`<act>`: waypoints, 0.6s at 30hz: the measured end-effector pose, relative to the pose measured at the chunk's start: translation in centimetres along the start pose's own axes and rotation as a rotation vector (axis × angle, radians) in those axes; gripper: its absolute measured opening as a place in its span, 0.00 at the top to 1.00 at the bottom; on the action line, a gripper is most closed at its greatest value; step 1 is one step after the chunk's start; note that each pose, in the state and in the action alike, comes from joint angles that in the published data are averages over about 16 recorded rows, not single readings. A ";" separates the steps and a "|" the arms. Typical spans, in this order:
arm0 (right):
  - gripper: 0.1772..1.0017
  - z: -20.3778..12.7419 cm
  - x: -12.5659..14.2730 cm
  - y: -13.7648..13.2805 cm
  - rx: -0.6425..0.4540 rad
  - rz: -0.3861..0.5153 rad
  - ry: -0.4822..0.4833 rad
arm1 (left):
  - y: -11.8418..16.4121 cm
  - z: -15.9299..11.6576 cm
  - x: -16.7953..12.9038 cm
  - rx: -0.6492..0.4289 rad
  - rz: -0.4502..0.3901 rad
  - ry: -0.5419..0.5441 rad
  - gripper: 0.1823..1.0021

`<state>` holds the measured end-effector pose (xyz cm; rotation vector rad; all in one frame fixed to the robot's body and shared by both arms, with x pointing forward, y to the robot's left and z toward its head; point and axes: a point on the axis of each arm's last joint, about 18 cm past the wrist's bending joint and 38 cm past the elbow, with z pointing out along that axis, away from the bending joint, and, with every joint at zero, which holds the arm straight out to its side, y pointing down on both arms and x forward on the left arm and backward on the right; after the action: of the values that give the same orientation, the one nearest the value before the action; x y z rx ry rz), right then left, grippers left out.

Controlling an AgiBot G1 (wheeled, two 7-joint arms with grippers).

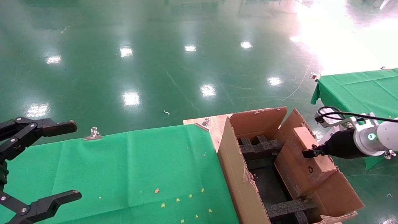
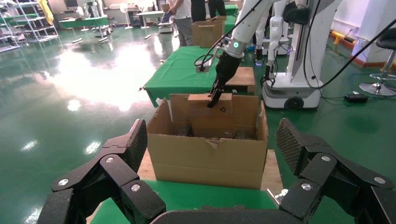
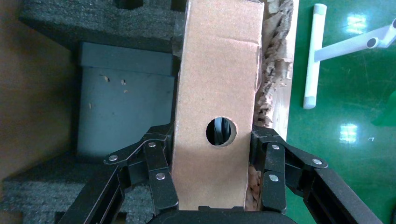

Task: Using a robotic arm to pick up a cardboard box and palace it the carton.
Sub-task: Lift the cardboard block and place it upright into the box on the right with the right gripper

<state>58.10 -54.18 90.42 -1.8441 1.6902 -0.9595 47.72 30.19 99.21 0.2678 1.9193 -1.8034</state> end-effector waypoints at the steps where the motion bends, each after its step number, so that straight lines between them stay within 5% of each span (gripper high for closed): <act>1: 0.67 0.2 -0.1 0.1 -0.001 -0.001 0.001 | 0.0 0.0 0.0 0.000 0.000 0.000 0.00; 18: 0.67 3.4 -1.3 1.8 -0.041 -0.005 0.002 | 0.0 0.0 0.0 0.000 0.000 0.000 0.00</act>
<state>59.48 -53.52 86.63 -1.8749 1.7193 -0.9356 47.72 30.19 99.21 0.2678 1.9193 -1.8034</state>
